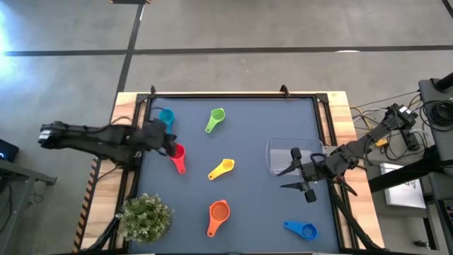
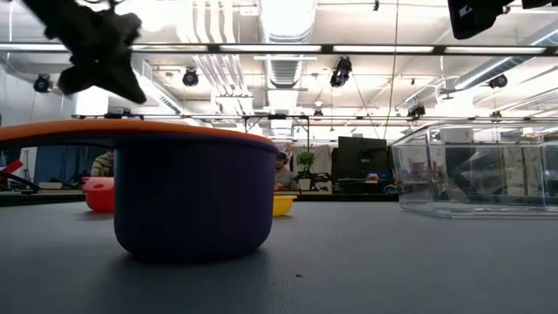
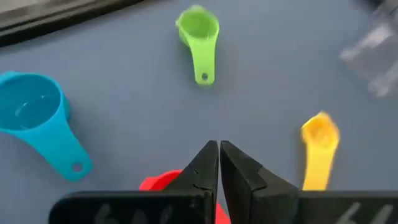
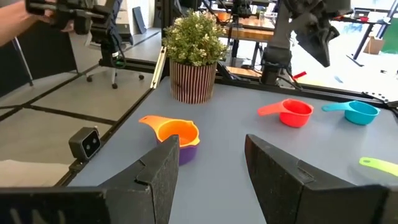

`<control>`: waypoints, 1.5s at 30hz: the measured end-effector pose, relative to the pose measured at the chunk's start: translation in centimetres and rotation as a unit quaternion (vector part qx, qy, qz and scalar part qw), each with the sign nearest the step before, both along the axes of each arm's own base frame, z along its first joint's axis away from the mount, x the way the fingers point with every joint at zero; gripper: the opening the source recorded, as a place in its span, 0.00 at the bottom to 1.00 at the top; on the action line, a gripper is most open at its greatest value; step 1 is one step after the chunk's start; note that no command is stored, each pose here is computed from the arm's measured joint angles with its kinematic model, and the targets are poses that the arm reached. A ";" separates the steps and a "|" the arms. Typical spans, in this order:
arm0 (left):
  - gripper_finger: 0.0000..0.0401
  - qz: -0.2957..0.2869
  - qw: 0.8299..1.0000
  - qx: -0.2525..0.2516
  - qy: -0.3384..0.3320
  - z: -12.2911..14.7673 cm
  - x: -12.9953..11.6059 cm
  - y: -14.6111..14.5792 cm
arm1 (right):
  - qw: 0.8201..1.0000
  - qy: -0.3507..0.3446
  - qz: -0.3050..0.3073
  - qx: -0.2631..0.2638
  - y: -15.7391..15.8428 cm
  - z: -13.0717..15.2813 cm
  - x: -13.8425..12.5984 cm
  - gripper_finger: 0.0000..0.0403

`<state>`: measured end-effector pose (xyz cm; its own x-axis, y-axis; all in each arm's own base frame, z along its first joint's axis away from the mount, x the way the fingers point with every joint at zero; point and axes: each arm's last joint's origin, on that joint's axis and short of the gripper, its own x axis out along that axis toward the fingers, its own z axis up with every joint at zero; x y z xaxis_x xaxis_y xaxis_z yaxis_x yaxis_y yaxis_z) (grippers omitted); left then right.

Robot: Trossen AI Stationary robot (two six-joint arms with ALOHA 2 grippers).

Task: Nest measuring cups in basket
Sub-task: Stack the red measuring cup on top of the orange measuring cup

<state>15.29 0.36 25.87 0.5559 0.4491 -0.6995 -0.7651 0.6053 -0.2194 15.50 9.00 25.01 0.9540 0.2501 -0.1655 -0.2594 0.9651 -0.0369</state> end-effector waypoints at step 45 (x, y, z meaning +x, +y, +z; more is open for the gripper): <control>0.51 0.062 0.972 -0.128 0.185 -8.7 6.5 -1.7 | 0.999 0.037 -0.006 0.004 -0.1 -0.7 -0.1 0.42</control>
<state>21.80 -1.38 17.12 0.1973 0.2812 -0.9392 -0.8837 0.4659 -0.0462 15.37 8.91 24.32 0.9417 0.2413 -0.2344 -0.2504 0.9681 -0.0097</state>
